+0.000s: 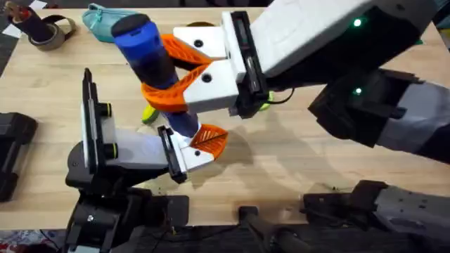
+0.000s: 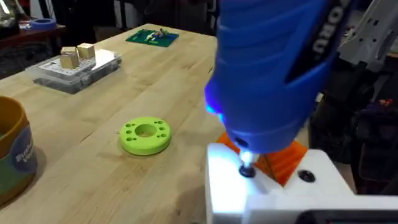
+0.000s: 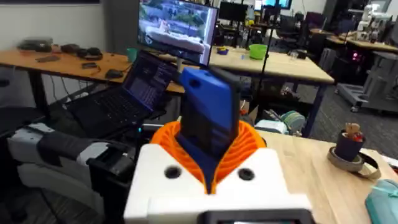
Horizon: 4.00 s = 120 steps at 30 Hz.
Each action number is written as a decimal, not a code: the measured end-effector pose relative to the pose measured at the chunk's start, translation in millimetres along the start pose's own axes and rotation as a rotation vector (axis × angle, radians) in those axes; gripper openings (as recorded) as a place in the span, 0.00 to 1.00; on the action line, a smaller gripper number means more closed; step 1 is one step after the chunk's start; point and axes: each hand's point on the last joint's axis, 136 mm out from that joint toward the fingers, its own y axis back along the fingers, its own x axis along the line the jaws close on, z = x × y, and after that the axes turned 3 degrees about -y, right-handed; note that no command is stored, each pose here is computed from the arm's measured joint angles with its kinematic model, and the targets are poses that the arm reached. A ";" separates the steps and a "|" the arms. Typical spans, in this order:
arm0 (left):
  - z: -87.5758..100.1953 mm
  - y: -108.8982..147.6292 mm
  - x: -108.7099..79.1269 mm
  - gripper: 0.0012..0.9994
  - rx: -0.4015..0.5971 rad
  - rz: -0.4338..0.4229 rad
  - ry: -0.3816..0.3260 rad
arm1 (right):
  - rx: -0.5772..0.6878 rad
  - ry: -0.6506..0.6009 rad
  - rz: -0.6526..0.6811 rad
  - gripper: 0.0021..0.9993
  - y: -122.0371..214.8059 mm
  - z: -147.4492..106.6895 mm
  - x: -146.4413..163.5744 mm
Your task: Pick up the gripper from the table and insert it into the empty holder that is missing its gripper. Then pick up a screw, insert it into the mounting hole, and use the screwdriver to tighten it. Finally, clean up the table by picking up the vegetable and placing it into the bucket.
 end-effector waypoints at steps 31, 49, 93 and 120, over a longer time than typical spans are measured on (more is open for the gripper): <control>0.0 0.0 0.4 0.01 0.000 0.002 0.000 | -0.046 0.078 -0.005 0.02 -2.5 47.1 -0.6; 0.0 0.0 0.4 0.01 0.000 0.002 0.000 | -0.027 0.057 -0.019 0.02 0.9 11.3 3.6; 0.0 0.0 0.4 0.01 0.000 0.002 0.000 | -0.017 -0.004 -0.050 0.02 -0.4 3.3 0.8; 0.0 0.0 0.4 0.01 0.000 0.002 0.000 | -0.010 -0.003 -0.051 0.02 -1.5 -1.2 -1.0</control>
